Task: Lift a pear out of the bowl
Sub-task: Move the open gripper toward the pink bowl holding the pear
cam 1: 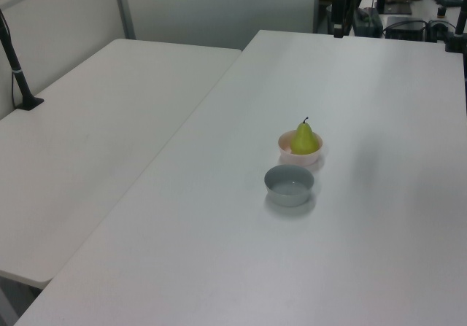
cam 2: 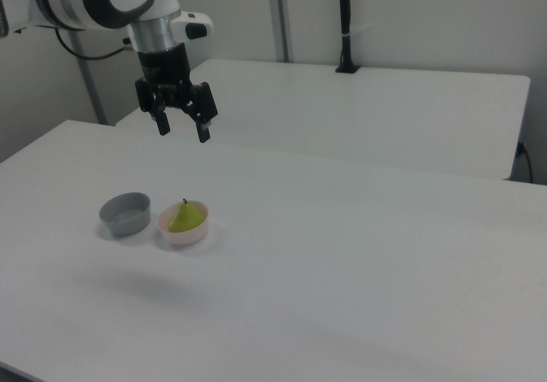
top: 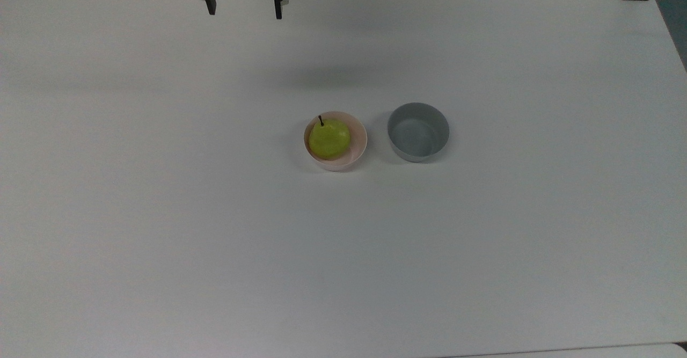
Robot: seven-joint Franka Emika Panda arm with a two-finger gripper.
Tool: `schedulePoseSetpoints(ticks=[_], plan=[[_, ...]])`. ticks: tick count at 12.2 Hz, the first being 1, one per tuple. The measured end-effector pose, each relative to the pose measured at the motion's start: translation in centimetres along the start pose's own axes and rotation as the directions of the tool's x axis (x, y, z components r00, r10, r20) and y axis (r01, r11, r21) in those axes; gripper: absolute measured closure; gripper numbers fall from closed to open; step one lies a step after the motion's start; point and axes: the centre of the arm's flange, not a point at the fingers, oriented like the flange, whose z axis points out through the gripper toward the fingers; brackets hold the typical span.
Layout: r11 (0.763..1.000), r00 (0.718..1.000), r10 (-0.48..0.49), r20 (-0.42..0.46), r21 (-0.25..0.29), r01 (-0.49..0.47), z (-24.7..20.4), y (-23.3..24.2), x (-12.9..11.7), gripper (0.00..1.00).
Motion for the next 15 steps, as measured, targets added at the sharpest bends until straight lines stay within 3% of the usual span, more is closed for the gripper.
schedulePoseSetpoints(ticks=[11,15], plan=[[1.000,1.000,-0.003,0.002,0.000,0.003,0.1,-0.2,0.0,0.00],[0.998,0.998,-0.055,0.028,0.003,0.055,1.4,-3.1,0.2,0.00]])
